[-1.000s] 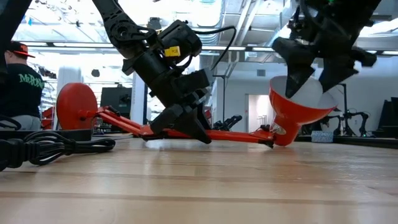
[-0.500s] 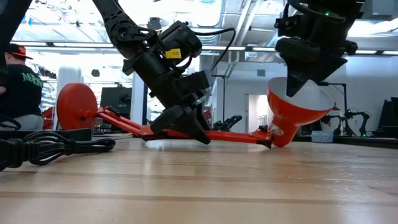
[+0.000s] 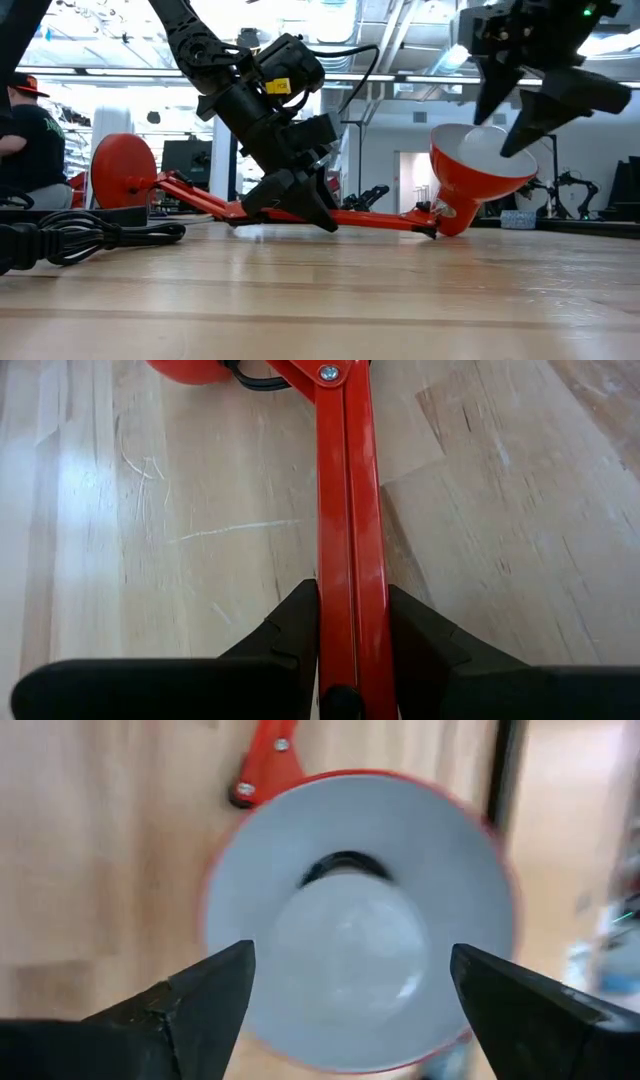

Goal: Screw lightbulb
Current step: Insert the lightbulb in the lamp

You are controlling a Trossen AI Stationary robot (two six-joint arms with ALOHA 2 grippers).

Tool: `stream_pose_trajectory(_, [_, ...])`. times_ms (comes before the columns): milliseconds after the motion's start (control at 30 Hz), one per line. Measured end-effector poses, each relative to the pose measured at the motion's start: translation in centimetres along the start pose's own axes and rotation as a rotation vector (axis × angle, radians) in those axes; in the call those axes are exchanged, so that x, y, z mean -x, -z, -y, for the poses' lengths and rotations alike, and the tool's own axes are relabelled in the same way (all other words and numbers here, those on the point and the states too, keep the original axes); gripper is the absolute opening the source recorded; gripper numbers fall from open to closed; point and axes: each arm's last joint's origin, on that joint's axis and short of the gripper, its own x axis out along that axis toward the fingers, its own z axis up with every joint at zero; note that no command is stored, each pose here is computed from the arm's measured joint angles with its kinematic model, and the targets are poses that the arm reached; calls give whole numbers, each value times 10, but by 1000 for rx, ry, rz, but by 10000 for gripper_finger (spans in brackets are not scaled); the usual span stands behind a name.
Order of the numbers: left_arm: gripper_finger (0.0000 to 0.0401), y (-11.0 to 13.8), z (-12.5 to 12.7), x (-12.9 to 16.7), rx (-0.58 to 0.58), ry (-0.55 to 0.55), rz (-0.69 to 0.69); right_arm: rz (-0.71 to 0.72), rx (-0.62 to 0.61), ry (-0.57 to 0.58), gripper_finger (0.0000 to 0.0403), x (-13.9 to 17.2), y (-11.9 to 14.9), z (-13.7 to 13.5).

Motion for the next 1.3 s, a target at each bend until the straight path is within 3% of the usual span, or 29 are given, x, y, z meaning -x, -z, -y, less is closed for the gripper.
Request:
stream_pose_trajectory(100, [82, 0, 0, 0, 1, 0, 0, 4, 93, 17, 349, -3, -2, 3])
stream_pose_trajectory(433, [82, 0, 0, 0, 4, 2, -1, 9, 192, -30, 349, -21, -8, 10])
stream_pose_trajectory(833, [82, 0, 1, 0, 10, 6, -4, -7, 136, -48, 326, -30, -1, 1])
stream_pose_trajectory(1133, [82, 0, 1, 0, 11, 4, -3, -25, -84, -44, 295, -34, -1, 6])
stream_pose_trajectory(1300, [82, 0, 1, 0, 11, 4, -4, -28, -316, -41, 294, -34, -2, 6])
